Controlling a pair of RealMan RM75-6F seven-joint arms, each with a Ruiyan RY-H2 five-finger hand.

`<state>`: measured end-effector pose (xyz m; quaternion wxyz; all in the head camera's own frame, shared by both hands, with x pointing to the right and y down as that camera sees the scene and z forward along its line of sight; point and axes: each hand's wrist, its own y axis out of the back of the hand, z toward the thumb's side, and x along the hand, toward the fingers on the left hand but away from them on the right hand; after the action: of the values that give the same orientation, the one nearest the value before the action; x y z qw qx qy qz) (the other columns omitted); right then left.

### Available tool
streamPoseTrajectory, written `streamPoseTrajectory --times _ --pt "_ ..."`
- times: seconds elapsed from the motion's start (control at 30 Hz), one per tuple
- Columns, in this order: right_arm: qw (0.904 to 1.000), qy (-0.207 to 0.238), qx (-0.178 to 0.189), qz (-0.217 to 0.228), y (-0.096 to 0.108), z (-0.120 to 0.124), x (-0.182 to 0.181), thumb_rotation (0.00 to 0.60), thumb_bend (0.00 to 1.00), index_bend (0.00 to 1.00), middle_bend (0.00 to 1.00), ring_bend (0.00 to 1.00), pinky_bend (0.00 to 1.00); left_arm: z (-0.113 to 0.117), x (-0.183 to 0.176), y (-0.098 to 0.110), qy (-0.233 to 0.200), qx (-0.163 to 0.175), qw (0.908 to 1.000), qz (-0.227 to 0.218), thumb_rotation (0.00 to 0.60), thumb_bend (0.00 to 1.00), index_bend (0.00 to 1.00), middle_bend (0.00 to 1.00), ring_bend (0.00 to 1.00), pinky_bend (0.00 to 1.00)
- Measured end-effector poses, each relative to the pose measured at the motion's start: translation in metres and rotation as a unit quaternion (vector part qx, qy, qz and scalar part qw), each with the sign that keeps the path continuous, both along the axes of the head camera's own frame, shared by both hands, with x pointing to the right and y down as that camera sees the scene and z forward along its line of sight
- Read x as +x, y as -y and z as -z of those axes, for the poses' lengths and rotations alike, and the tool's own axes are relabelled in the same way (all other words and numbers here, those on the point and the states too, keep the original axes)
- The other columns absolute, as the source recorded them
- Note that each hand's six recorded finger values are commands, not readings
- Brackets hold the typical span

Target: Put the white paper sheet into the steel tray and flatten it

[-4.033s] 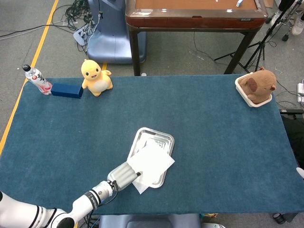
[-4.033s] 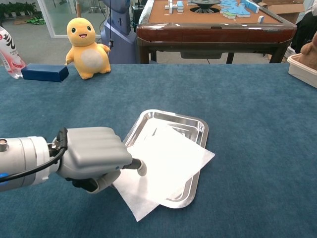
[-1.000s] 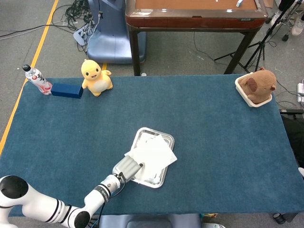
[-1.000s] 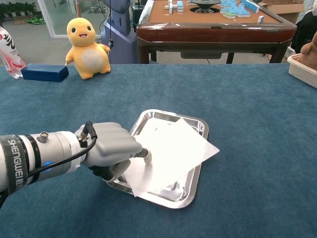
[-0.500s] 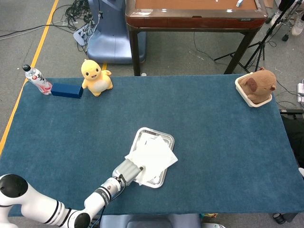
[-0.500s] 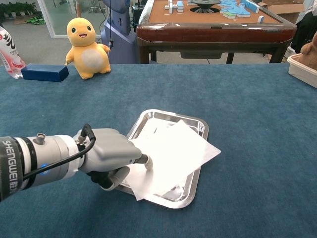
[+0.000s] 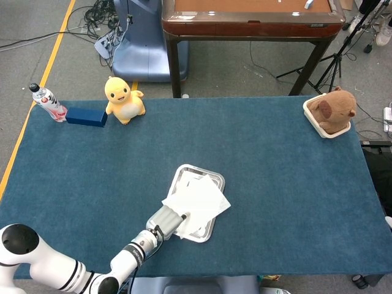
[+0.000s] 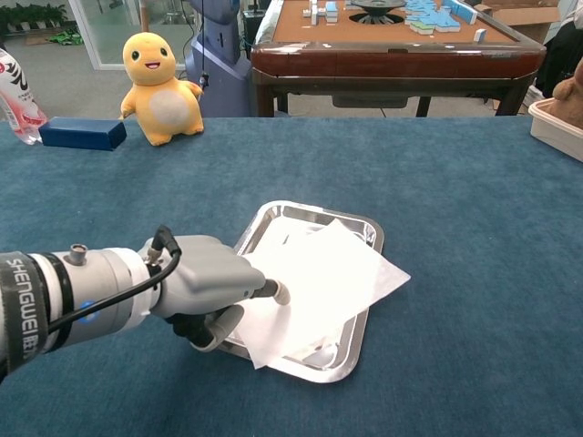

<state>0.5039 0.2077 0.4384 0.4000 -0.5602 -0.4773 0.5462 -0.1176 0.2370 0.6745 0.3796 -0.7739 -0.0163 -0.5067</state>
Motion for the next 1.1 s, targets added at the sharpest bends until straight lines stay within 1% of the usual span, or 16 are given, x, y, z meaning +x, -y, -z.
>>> streamPoseTrajectory --times 0.17,0.3,0.5,0.63,1.1 --pt "1.0000 0.001 0.000 0.001 0.000 0.000 -0.001 0.600 0.00 0.20 0.30 0.16 0.33 0.008 -0.001 0.006 -0.008 0.014 0.9999 0.003 0.600 0.91 0.11 1.00 0.82 0.86" --pt "1.0000 0.001 -0.002 0.002 0.000 -0.001 -0.002 0.600 0.00 0.20 0.30 0.16 0.33 0.014 -0.002 0.015 -0.014 0.033 0.9994 0.003 0.600 0.91 0.11 1.00 0.82 0.86" --pt "1.0000 0.000 -0.004 0.001 0.000 -0.002 -0.001 0.600 0.00 0.20 0.30 0.16 0.33 0.017 0.001 0.027 -0.022 0.067 0.9975 -0.003 0.600 0.91 0.14 1.00 0.82 0.86" --pt "1.0000 0.000 -0.004 0.001 0.000 -0.003 -0.001 0.600 0.00 0.20 0.30 0.16 0.33 0.017 0.003 0.033 -0.028 0.083 0.9961 -0.010 0.600 0.91 0.15 1.00 0.82 0.86" --pt "1.0000 0.000 -0.005 -0.001 0.001 -0.003 0.000 0.600 0.00 0.20 0.30 0.16 0.33 0.007 -0.009 0.043 -0.008 0.084 0.9965 -0.004 0.600 0.91 0.18 1.00 0.81 0.86"
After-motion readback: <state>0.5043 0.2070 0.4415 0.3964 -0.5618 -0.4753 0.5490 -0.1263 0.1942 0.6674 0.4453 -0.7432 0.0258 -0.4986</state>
